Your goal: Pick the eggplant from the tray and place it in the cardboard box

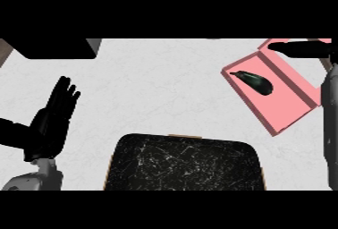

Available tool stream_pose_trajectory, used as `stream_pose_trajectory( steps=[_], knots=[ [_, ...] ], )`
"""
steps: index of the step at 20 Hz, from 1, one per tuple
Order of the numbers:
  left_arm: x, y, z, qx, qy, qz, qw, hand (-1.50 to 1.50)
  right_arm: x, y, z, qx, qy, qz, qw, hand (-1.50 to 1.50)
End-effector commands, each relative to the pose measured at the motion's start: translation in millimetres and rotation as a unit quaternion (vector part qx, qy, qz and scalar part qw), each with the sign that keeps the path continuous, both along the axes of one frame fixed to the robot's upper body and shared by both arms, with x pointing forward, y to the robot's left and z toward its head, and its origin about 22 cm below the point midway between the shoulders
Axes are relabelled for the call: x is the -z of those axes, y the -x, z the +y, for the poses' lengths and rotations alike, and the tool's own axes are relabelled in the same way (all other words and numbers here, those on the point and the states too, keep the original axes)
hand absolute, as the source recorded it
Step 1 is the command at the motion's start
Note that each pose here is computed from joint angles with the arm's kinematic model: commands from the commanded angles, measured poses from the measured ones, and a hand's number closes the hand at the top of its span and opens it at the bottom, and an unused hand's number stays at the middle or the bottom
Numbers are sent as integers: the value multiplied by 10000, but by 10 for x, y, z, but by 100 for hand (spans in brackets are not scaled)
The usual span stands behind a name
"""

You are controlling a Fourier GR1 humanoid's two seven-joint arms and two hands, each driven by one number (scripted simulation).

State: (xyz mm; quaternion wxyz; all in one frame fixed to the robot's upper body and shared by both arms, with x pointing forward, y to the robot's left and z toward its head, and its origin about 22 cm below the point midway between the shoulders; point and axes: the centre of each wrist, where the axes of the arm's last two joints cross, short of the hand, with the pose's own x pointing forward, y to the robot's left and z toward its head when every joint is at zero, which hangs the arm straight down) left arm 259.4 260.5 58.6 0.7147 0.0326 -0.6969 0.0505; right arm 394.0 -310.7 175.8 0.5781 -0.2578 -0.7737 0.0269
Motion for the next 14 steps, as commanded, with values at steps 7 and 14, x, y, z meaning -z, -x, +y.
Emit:
stream_pose_trajectory(
  steps=[7,14],
  knots=[
    [-14,60,-57,52,29,-63,10000,0,194,320,-770,291,-824,-504,9949,-150],
    [65,10,-184,-21,7,-24,10000,0,285,586,-1140,262,-740,-538,9955,-150]
  ],
)
